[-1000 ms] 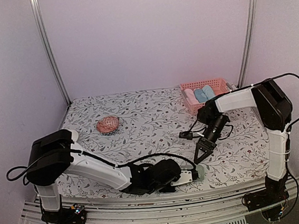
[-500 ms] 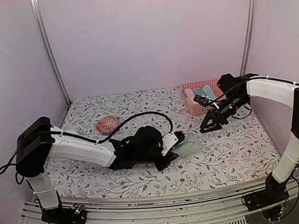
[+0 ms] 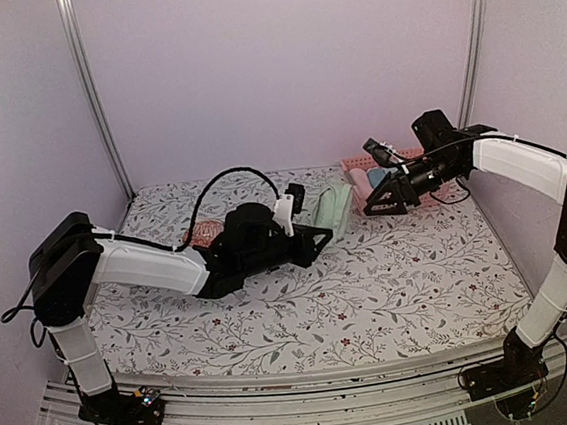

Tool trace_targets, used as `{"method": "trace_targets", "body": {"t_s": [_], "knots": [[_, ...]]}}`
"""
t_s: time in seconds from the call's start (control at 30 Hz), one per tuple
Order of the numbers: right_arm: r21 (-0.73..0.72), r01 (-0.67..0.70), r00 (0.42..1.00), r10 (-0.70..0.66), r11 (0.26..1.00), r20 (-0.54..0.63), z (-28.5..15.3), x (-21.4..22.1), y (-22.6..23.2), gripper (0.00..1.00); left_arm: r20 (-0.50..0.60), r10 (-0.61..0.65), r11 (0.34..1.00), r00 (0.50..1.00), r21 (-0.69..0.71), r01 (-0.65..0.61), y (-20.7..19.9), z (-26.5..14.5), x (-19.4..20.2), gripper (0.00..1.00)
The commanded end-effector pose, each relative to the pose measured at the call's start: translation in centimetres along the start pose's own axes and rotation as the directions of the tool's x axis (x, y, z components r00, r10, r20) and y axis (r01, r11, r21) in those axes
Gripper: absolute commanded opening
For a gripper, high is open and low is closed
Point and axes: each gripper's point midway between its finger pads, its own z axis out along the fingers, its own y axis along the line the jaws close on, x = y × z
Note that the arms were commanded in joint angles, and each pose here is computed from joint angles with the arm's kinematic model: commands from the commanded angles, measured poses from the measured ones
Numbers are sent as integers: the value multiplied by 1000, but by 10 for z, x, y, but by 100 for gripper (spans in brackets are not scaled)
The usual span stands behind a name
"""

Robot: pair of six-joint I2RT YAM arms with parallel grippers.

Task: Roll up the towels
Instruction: Pass from the left arm to the right

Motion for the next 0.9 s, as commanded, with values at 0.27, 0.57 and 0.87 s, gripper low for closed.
{"method": "trace_targets", "body": {"t_s": [0.27, 0.57, 0.87], "knots": [[-192, 18, 989, 11, 981, 148, 3, -60, 17, 99, 228, -198, 945, 953, 304, 124, -48, -4, -74, 4], [-241, 64, 983, -20, 969, 180, 11, -75, 37, 96, 208, -232, 925, 950, 349, 150, -53, 4, -71, 3], [-184, -42, 983, 74, 982, 171, 19, -79, 19, 34, 186, -216, 939, 958, 310, 151, -49, 11, -69, 8]]}}
